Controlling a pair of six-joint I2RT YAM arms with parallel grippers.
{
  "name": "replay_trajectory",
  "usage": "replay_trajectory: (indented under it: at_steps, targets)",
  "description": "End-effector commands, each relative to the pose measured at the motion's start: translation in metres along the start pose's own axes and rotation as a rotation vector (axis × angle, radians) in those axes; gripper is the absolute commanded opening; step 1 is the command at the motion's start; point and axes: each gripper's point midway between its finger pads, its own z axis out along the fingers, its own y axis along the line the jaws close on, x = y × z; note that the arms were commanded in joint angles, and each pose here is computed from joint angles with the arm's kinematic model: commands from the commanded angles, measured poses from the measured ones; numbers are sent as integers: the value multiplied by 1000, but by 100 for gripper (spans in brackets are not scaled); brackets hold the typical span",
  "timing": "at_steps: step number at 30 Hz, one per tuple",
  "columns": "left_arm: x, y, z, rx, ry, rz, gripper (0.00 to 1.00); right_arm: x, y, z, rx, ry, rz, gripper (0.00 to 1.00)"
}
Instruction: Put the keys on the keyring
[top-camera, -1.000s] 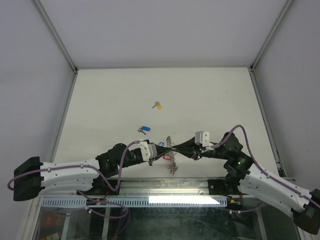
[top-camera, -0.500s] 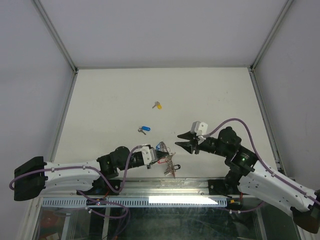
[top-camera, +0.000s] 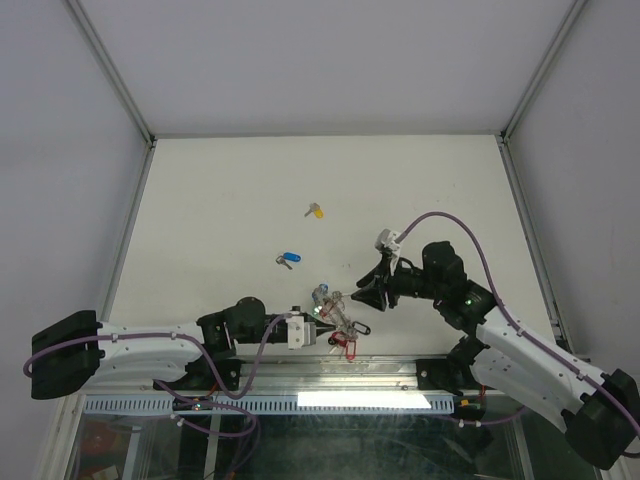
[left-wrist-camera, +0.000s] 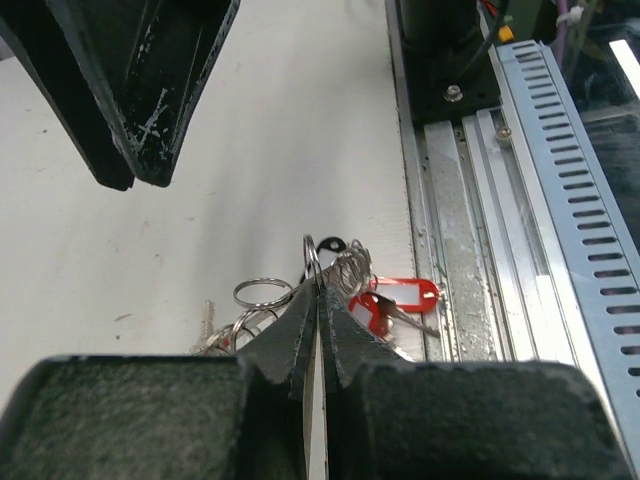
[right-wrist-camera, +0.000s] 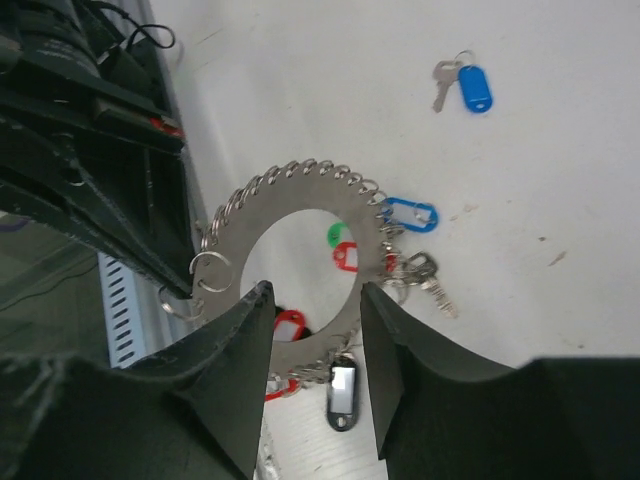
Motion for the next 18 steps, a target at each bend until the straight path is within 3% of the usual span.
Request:
replay_trajectory:
  at_steps: [1, 8, 18]
  targets:
    - [0, -13, 0, 77, -11, 34, 0, -9, 32, -5, -185, -39, 46, 42]
    - [5, -15, 3, 93, 18, 41, 0, 5, 51, -5, -328, 37, 70, 41]
    - [7, -17, 4, 112, 30, 53, 0, 4, 43, 23, -384, 180, 232, 42]
